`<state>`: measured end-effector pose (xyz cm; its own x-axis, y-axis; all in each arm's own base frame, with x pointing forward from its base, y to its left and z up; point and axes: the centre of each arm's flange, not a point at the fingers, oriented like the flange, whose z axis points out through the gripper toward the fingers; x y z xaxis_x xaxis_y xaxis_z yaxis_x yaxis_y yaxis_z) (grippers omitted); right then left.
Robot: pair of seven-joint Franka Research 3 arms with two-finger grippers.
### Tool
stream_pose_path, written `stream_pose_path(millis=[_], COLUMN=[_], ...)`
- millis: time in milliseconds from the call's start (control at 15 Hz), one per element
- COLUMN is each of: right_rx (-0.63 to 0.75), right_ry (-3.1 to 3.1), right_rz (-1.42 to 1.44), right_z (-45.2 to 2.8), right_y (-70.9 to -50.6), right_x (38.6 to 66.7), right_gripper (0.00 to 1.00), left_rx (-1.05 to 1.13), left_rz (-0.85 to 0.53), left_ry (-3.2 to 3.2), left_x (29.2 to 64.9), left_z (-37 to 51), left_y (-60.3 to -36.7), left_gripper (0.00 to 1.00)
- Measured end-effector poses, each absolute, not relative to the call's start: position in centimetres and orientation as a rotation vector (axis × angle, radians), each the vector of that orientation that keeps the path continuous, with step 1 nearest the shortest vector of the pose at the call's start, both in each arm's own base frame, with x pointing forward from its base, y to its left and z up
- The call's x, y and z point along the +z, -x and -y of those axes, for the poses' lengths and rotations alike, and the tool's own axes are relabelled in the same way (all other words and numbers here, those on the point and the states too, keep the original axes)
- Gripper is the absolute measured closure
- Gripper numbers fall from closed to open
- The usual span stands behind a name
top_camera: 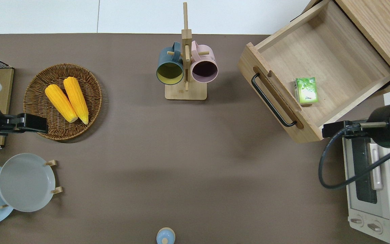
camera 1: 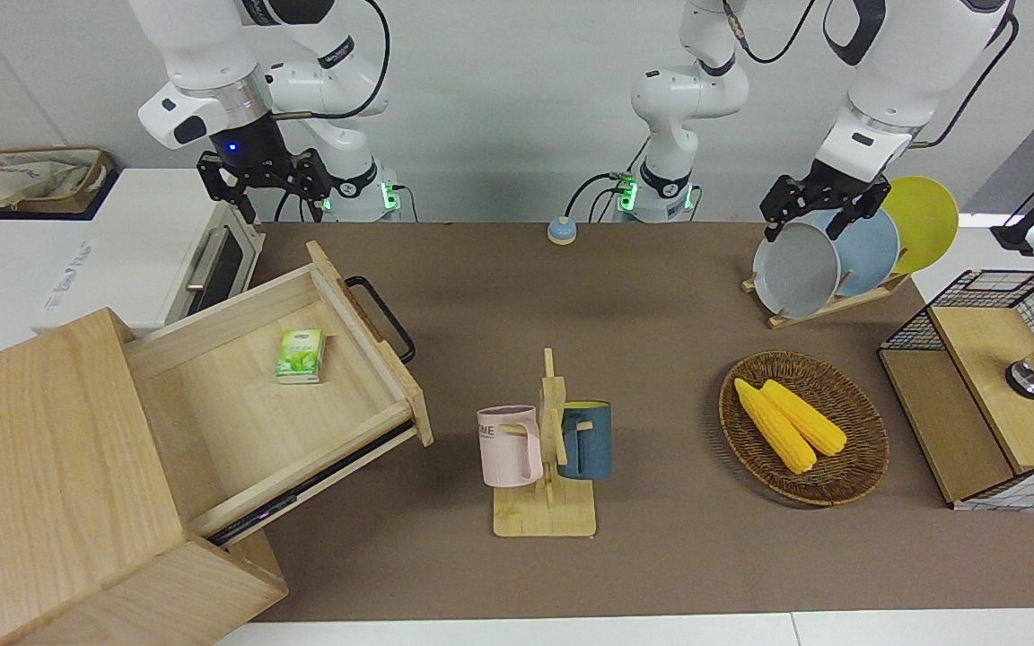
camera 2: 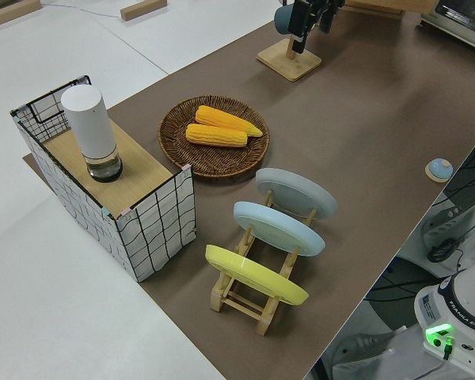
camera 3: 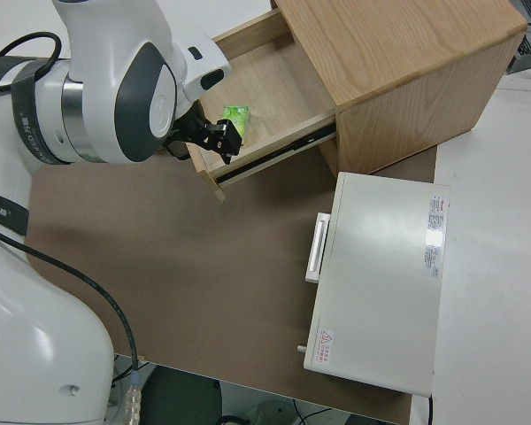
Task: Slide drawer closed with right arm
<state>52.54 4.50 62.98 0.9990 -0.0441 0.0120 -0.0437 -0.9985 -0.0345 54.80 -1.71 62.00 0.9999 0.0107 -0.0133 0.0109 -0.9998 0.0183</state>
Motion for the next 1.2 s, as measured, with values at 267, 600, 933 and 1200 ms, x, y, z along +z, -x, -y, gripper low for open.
stream_pose_path(millis=[267,600,933,1200], right_rx=[0.016,0.018,0.019,0.023], right_ry=[3.112,3.113,3.113,3.114], right_rz=[-0.062,-0.059,-0.059,-0.056], right_z=[-4.56,-4.61,-4.61,-4.67], right_y=[-52.19,-52.13,-52.12,-52.08], right_x=[62.88,62.91,62.91,62.89], right_gripper=[0.00,0.00,0.00,0.00], left_rx=[-0.021,-0.021,-0.021,-0.021], left_rz=[-0.017,-0.017,-0.017,-0.017], left_ry=[-3.123,-3.123,-3.123,-3.123], left_x=[62.01,62.00,62.00,62.01], left_z=[1.72,1.71,1.71,1.71], left_y=[-54.80,-54.80,-54.80,-54.80], left_gripper=[0.00,0.00,0.00,0.00])
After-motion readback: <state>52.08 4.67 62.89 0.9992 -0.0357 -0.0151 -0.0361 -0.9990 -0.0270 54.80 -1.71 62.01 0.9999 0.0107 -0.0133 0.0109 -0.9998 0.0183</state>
